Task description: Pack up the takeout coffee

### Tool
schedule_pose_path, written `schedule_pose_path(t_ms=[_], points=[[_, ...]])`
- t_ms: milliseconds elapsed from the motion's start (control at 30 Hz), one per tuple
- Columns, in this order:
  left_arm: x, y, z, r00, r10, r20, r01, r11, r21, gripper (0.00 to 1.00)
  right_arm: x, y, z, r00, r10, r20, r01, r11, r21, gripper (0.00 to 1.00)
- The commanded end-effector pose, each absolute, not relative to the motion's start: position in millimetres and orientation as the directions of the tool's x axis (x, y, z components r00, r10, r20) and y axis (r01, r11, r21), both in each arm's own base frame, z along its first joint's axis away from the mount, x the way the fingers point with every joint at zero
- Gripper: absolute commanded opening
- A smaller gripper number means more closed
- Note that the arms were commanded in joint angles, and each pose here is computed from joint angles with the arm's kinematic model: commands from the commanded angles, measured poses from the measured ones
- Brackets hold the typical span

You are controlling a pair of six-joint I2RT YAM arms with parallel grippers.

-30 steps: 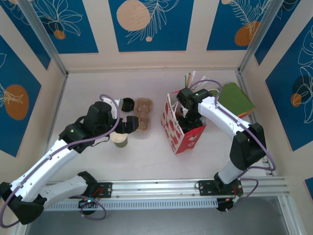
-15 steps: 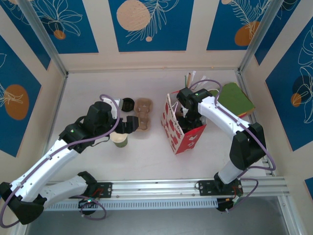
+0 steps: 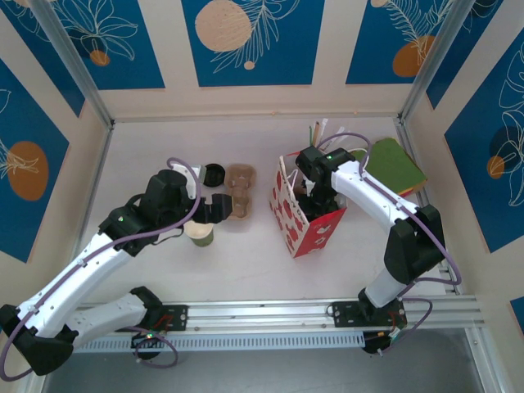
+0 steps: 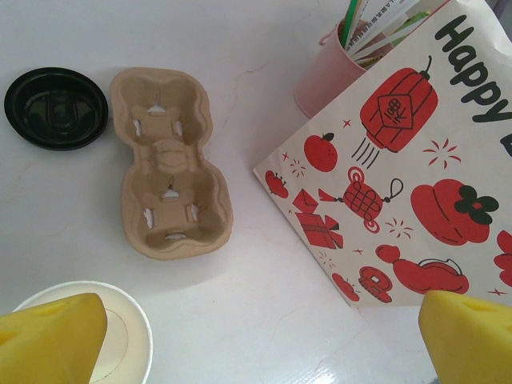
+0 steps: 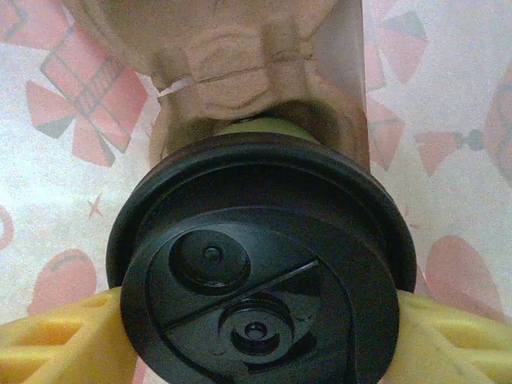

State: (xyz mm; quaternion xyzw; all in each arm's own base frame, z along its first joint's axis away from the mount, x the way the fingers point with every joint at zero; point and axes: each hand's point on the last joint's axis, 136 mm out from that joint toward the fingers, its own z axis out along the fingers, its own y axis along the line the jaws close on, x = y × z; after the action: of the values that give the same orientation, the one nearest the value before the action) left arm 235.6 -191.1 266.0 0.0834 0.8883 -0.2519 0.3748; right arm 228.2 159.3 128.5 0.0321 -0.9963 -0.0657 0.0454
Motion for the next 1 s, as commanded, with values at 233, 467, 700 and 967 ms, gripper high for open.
schedule_pose_path(t_ms=[233, 467, 700, 967], points=[[238, -192, 267, -0.707, -0.044, -0.706, 0.339, 0.855, -0.393, 1.0, 236, 165, 132, -0.995, -0.078, 0.067, -0.068, 0.988, 0.142, 0.72], [238, -192, 265, -0.708, -0.045, -0.705, 0.338, 0.855, -0.394, 1.0, 235, 165, 137, -0.995, -0.078, 0.066, -0.068, 0.988, 0.136, 0.75], [237, -192, 265, -0.709, -0.041, -0.704, 0.341, 0.855, -0.392, 1.0, 234, 165, 140, -0.995, -0.075, 0.063, -0.067, 0.989, 0.132, 0.76], [237, -191, 264, -0.705, -0.034, -0.708, 0.344, 0.857, -0.384, 1.0, 234, 164, 141, -0.995, -0.073, 0.061, -0.065, 0.99, 0.128, 0.77]])
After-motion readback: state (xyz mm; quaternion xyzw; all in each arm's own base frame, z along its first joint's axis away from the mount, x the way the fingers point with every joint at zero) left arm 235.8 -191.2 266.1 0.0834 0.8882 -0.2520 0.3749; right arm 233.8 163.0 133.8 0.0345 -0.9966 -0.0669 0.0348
